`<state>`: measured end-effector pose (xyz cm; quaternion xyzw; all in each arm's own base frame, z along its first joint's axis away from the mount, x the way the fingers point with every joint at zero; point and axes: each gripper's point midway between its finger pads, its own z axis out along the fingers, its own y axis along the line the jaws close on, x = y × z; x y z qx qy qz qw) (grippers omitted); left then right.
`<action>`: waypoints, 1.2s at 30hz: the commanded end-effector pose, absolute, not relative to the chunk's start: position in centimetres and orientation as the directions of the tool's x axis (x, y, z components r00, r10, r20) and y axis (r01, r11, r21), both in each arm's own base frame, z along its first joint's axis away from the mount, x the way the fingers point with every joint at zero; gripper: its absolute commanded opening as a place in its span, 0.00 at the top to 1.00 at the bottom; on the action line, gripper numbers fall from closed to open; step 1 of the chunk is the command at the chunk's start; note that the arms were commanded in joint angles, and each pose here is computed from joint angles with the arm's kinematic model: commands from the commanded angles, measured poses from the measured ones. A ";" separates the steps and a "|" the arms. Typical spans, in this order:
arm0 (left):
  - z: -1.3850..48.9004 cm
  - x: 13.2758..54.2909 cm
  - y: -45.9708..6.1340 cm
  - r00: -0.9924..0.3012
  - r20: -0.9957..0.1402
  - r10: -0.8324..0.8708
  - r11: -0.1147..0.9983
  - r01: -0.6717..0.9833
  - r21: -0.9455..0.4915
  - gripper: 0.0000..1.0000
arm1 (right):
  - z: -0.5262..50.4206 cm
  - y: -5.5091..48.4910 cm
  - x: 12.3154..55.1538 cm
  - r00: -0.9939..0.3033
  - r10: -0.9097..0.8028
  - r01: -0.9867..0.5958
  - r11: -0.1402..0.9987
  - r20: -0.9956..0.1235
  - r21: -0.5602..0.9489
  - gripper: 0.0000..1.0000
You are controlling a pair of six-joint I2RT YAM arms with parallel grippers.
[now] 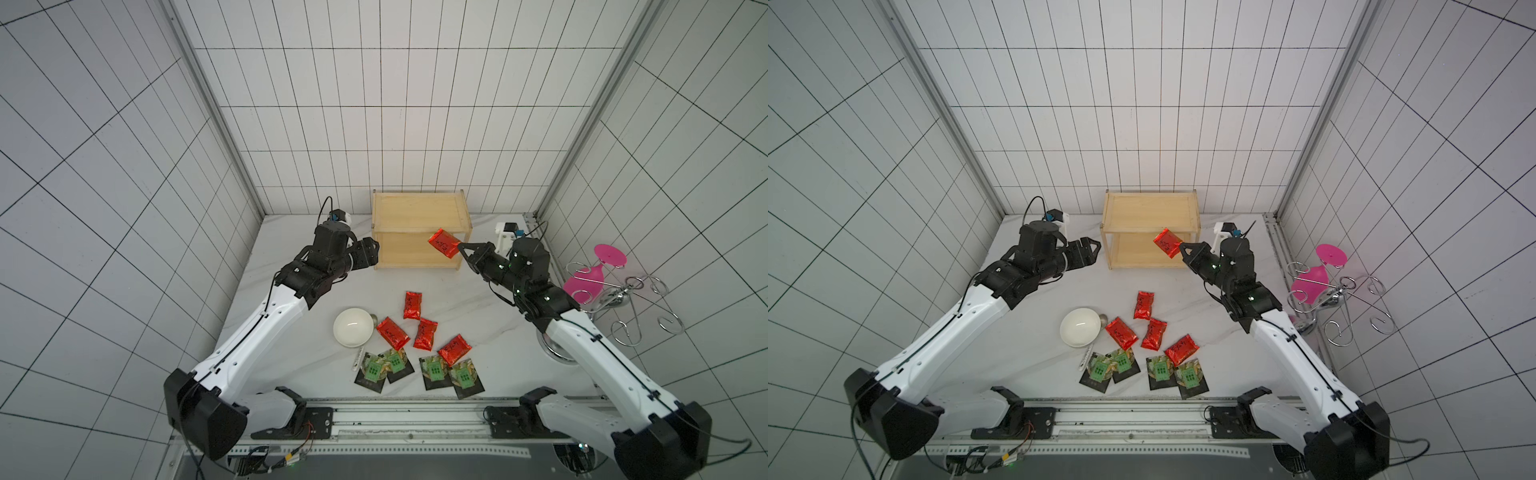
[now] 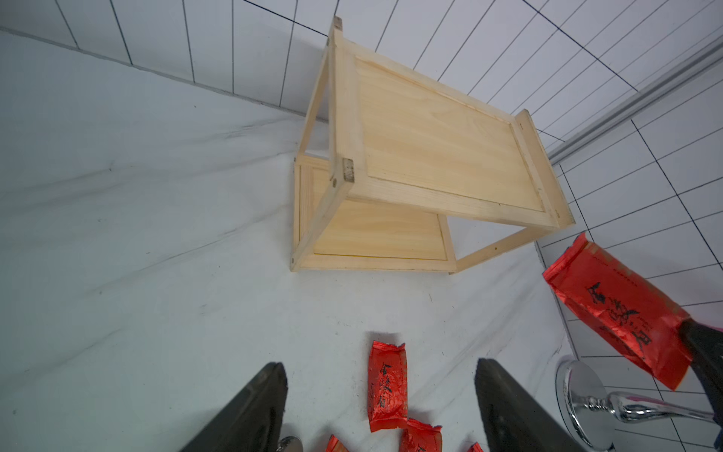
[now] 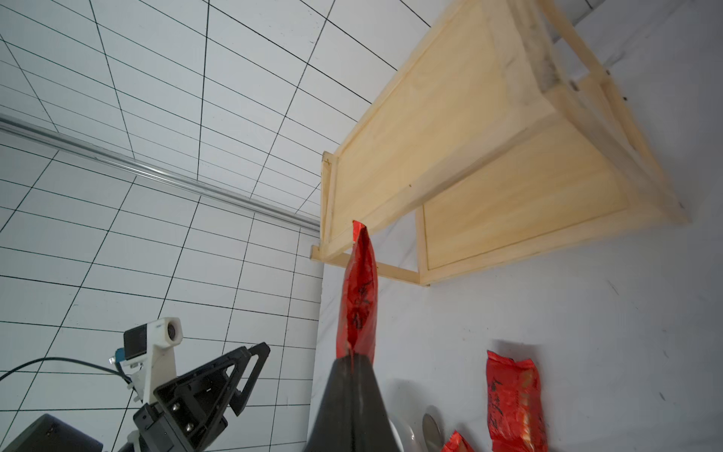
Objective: Place the tea bags on the shelf by color
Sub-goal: Pick up the tea bag from the center of the board, then place the tea bag on the shelf.
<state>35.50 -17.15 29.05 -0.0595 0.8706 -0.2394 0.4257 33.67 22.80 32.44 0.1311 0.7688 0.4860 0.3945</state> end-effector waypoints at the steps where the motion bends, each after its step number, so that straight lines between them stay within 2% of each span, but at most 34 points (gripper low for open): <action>1: 28.2 36.0 -14.9 -0.616 -0.713 -0.335 0.885 0.055 -0.463 0.21 | 36.8 25.4 37.2 -0.561 0.609 -0.292 0.488 -0.560 0.823 1.00; 6: 26.7 36.2 -11.6 -0.599 -0.696 -0.395 0.878 -0.024 -0.477 0.21 | 37.3 29.2 42.7 -0.515 0.627 -0.305 0.503 -0.584 0.809 1.00; 11: 24.9 36.3 -10.8 -0.604 -0.690 -0.399 0.885 -0.056 -0.463 0.20 | 36.4 32.8 46.0 -0.516 0.647 -0.287 0.487 -0.562 0.825 1.00; 18: 23.9 36.4 -9.7 -0.600 -0.686 -0.411 0.887 -0.090 -0.453 0.20 | 33.5 35.9 47.8 -0.506 0.674 -0.218 0.505 -0.539 0.835 1.00; 24: 23.4 36.3 -9.0 -0.593 -0.683 -0.426 0.887 -0.129 -0.442 0.19 | 30.6 37.8 48.4 -0.567 0.616 -0.196 0.544 -0.547 0.816 1.00; 30: 23.7 36.4 -8.8 -0.592 -0.681 -0.432 0.886 -0.140 -0.441 0.19 | 29.3 37.7 48.2 -0.592 0.566 -0.193 0.592 -0.574 0.783 0.88; 36: 24.2 36.5 -8.7 -0.578 -0.683 -0.447 0.880 -0.146 -0.452 0.18 | 28.4 37.8 47.2 -0.676 0.451 -0.227 0.625 -0.583 0.747 0.76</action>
